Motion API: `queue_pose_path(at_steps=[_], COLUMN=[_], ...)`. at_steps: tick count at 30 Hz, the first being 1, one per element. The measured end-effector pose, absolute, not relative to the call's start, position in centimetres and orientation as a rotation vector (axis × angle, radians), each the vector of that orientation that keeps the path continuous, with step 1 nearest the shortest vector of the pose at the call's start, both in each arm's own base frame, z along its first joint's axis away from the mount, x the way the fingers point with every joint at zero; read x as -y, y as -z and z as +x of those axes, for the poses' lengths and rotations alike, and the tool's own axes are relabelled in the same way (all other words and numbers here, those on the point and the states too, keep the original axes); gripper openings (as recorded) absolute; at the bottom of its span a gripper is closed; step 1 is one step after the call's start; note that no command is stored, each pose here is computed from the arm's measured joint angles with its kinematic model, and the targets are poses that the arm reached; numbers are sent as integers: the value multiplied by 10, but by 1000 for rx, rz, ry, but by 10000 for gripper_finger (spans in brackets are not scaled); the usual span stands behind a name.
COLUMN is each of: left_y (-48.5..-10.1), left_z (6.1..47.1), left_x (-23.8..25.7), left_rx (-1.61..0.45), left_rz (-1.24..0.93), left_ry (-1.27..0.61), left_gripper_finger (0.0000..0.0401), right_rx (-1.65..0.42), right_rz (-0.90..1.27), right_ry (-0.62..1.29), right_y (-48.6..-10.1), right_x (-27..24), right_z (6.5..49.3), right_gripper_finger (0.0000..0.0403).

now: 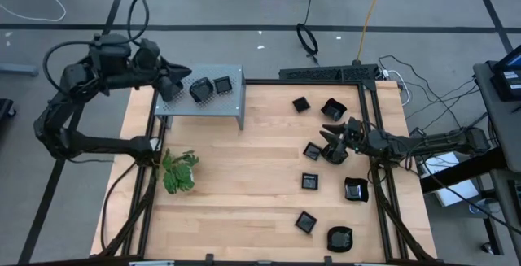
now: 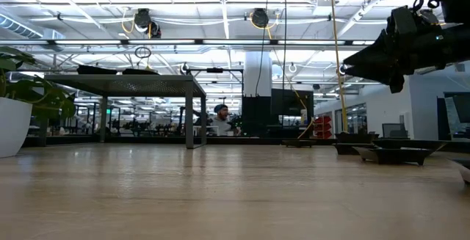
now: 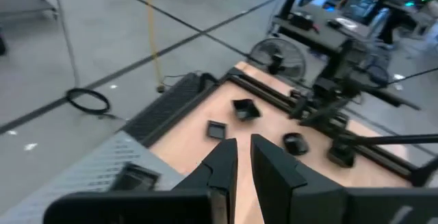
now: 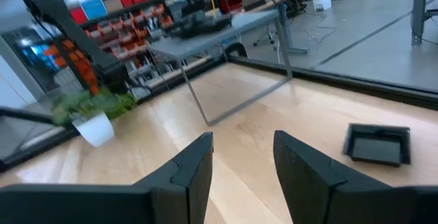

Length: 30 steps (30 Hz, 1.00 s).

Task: Pick & Place Mini shaped plates
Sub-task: Stack the square plate on top of the square plate on the shelf

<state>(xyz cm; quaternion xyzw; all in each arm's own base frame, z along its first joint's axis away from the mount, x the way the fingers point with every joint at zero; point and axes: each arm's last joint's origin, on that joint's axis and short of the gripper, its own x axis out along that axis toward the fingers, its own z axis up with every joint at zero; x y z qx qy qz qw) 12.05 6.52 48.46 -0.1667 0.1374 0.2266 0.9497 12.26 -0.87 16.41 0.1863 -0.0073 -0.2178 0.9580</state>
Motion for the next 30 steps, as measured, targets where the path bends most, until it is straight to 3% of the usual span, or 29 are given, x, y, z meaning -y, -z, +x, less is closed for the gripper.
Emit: queue_pose_path(at_steps=[11, 30], left_y=[-489, -490], left_z=[115, 118], left_x=[-61, -42], left_rx=[-215, -226], left_rz=[-429, -370], left_ry=[-448, -424], left_gripper_finger=[47, 47], right_rx=[263, 417], right_rz=[501, 630], right_ry=[386, 366], right_y=[-187, -199], right_x=[9, 10], right_z=[122, 118], right_gripper_finger=[142, 142])
